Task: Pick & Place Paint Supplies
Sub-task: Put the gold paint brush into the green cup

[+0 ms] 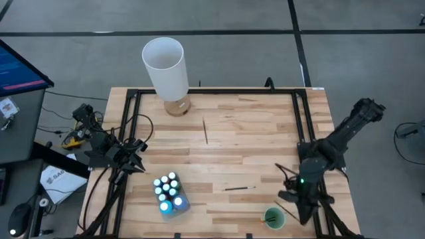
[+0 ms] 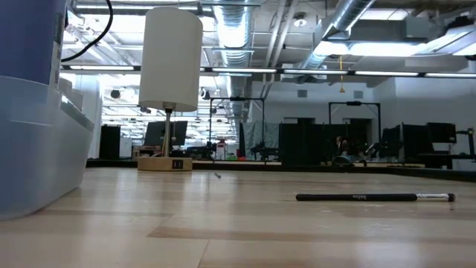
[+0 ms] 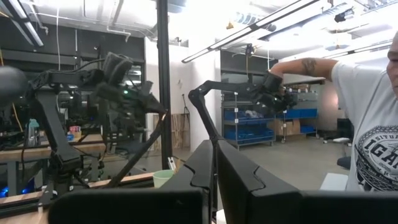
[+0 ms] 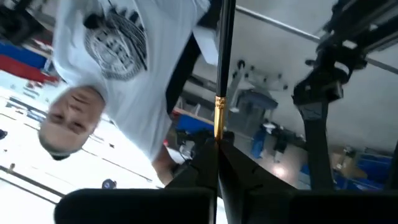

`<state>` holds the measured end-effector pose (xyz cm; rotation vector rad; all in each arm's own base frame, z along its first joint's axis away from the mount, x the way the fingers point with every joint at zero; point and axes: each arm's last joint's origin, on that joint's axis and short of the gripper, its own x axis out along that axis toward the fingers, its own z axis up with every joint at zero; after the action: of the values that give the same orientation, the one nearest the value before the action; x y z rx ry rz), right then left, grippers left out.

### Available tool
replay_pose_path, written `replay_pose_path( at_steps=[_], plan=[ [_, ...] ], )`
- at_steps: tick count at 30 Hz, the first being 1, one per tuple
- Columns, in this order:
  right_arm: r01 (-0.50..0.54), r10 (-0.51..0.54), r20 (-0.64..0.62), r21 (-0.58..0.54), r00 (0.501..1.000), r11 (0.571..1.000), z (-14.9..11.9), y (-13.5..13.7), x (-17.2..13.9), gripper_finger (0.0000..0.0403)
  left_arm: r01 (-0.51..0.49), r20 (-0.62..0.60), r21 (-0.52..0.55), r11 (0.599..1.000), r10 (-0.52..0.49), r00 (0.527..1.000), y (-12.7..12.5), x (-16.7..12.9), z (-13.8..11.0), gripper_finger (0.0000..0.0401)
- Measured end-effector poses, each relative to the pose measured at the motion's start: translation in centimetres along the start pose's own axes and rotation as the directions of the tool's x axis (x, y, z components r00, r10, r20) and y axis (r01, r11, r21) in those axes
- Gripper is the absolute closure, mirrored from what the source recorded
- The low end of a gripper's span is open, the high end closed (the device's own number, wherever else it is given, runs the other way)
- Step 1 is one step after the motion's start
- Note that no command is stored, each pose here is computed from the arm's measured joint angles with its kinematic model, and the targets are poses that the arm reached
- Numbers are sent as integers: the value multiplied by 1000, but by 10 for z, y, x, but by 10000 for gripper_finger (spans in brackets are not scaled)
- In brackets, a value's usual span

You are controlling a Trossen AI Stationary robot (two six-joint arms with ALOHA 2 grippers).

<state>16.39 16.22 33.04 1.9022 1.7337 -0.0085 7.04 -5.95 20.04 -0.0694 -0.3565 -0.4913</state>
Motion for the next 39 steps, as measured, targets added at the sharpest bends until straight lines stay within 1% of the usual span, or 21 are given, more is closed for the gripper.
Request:
replay_pose_path(
  at_steps=[3, 6, 12, 15, 18, 21, 28, 32, 39],
  plan=[
    [17, -18, -27, -18, 999, 1000, -2, 1, 13, 403, 0, 1, 0, 1000, 0, 1000, 0, 0, 0, 393],
    [24, -24, -24, -23, 999, 999, 4, 6, 24, 403, 0, 1, -1, 1000, 0, 1000, 0, 0, 0, 393],
    [84, -87, -88, -36, 992, 996, 7, 9, 37, 403, -1, 6, -2, 1000, 1, 1000, 0, 0, 1, 393],
    [133, -135, -105, -18, 985, 991, 7, 6, 39, 403, -1, 6, -2, 1000, 1, 1000, 0, 0, 1, 393],
    [191, -189, -93, 17, 978, 981, 9, 0, 40, 403, -1, 6, -2, 1000, 1, 1000, 0, 0, 1, 393],
    [222, -219, -70, 52, 973, 974, 13, -3, 40, 403, -1, 6, -2, 1000, 1, 1000, 0, 0, 1, 393],
    [241, -238, -47, 92, 970, 966, 21, -2, 44, 403, -1, 6, -2, 1000, 1, 1000, 0, 0, 1, 393],
    [291, -283, -89, 103, 955, 951, 27, 1, 50, 403, -1, 6, -2, 1000, 1, 1000, 0, 0, 1, 393],
    [257, -249, -96, 75, 964, 963, 37, 12, 59, 403, -1, 8, -2, 1000, 1, 1000, 0, 0, 1, 393]
  ],
)
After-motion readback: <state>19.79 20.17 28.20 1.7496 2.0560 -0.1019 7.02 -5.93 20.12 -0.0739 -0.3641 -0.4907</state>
